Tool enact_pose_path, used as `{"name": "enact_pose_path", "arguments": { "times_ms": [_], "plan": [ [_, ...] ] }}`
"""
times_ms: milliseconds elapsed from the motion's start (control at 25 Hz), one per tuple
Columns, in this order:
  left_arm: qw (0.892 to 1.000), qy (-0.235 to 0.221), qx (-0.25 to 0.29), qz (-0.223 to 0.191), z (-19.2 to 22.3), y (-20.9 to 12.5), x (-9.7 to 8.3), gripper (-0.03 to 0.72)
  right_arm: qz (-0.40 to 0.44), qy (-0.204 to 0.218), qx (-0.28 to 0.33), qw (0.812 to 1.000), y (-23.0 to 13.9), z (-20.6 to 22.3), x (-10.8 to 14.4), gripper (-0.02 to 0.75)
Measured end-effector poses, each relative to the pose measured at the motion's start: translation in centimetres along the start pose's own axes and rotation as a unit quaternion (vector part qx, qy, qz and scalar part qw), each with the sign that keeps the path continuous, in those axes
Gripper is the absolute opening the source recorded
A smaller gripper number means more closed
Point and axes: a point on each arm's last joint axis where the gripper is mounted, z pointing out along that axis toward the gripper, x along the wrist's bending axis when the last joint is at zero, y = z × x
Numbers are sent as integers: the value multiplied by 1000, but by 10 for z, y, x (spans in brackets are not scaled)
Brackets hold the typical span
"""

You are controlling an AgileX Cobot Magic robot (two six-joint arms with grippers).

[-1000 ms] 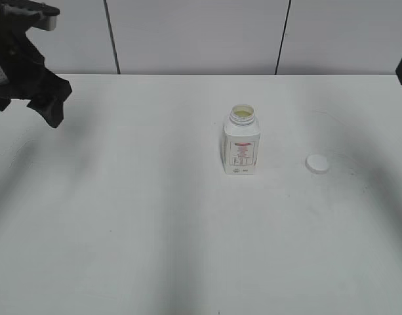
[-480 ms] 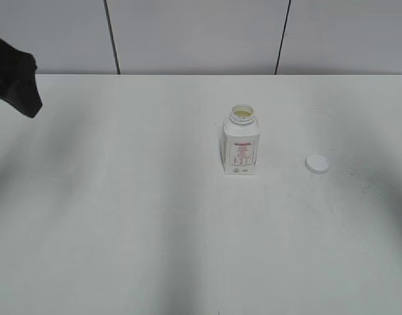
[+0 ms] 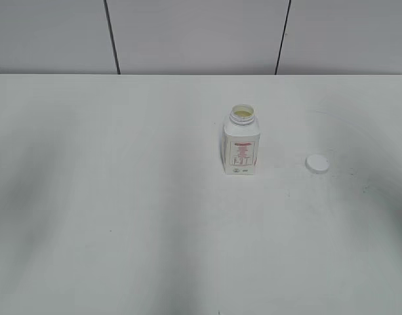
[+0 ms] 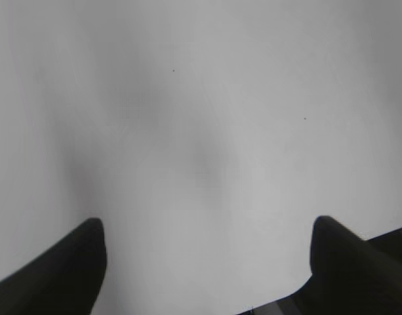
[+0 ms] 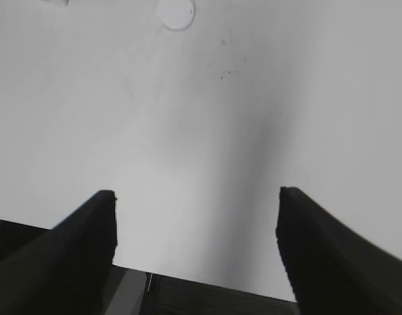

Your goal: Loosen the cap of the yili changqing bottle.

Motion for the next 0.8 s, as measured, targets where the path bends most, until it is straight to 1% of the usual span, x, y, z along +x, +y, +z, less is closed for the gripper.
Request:
{"name": "enact_pose_path", "arguments": {
  "times_ms": [200, 320, 400, 480, 600, 720, 800],
  "plan": [
    [999, -6, -50, -6, -10, -39, -4, 577, 10, 13, -11, 1000, -33, 13, 8, 594],
    [998, -5, -61, -7, -8, -61, -6, 577, 12, 14, -10, 1000, -54, 19, 12, 594],
    [997, -4, -80, -8, -11, -79, -8, 577, 12, 14, -11, 1000, -68, 23, 14, 594],
    [997, -5, -81, -8, -7, -90, -9, 577, 12, 11, -22, 1000, -80, 24, 16, 594],
    [997, -8, -76, -9, 0, -103, -11, 577, 13, 10, -30, 999, -97, 27, 19, 594],
    [996, -13, -91, -14, -4, -105, -12, 577, 12, 7, -48, 999, -118, 26, 23, 594],
    [996, -20, -87, -18, -4, -106, -13, 577, 12, 6, -55, 998, -126, 26, 25, 594]
  ]
}}
